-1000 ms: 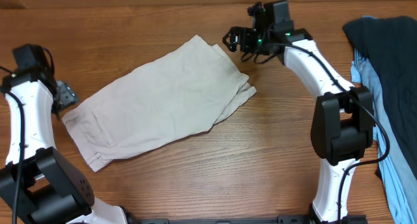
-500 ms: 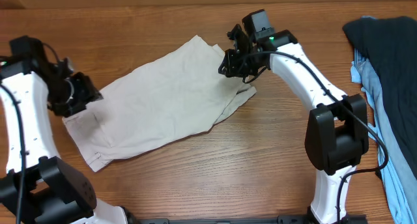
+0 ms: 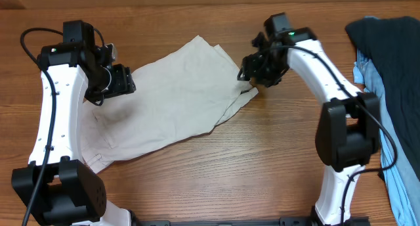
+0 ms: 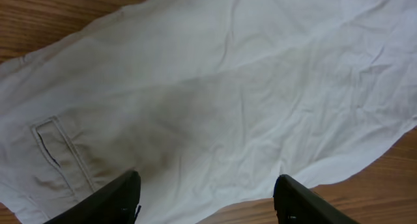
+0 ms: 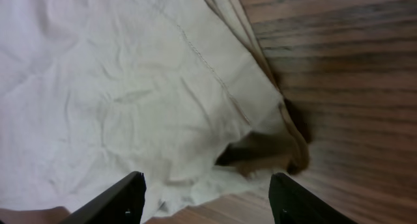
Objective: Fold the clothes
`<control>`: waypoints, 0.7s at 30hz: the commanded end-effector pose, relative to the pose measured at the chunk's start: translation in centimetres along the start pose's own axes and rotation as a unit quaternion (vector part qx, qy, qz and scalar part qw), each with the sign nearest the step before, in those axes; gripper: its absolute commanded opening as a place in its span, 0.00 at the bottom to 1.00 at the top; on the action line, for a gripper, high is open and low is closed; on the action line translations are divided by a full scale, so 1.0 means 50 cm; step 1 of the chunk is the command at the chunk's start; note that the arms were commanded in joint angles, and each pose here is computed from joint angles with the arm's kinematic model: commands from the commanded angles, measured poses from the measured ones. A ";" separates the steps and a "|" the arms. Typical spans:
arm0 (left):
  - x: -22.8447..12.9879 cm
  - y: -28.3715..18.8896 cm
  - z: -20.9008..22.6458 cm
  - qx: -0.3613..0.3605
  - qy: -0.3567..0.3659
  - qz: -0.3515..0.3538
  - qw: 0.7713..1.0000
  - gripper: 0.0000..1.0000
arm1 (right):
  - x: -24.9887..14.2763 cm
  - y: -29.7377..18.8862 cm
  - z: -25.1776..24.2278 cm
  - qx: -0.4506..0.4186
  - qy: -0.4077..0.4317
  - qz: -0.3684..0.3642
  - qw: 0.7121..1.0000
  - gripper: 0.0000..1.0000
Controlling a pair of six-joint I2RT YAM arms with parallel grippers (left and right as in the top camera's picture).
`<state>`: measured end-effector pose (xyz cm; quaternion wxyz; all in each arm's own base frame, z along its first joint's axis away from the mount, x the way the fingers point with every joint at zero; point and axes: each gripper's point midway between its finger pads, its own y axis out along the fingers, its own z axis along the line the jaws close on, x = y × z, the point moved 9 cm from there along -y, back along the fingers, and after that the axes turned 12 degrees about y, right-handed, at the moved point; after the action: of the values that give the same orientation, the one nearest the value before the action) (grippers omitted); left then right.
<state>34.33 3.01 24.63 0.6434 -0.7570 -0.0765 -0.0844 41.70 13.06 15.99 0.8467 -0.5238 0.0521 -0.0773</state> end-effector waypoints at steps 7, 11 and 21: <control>0.002 -0.002 0.002 0.011 0.002 -0.006 1.000 0.71 | -0.015 0.057 -0.022 0.035 0.067 -0.009 0.997 0.69; 0.002 -0.002 0.002 0.011 0.002 -0.005 1.000 0.72 | -0.003 0.081 -0.026 0.060 0.053 -0.040 0.996 0.68; 0.000 -0.002 0.002 0.011 -0.001 -0.002 1.000 0.72 | 0.009 0.123 -0.038 0.066 0.079 -0.054 0.993 0.64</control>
<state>34.39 3.11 24.61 0.6479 -0.7529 -0.0781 -0.0852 42.38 13.59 10.74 0.8668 -0.4630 0.0735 -0.1700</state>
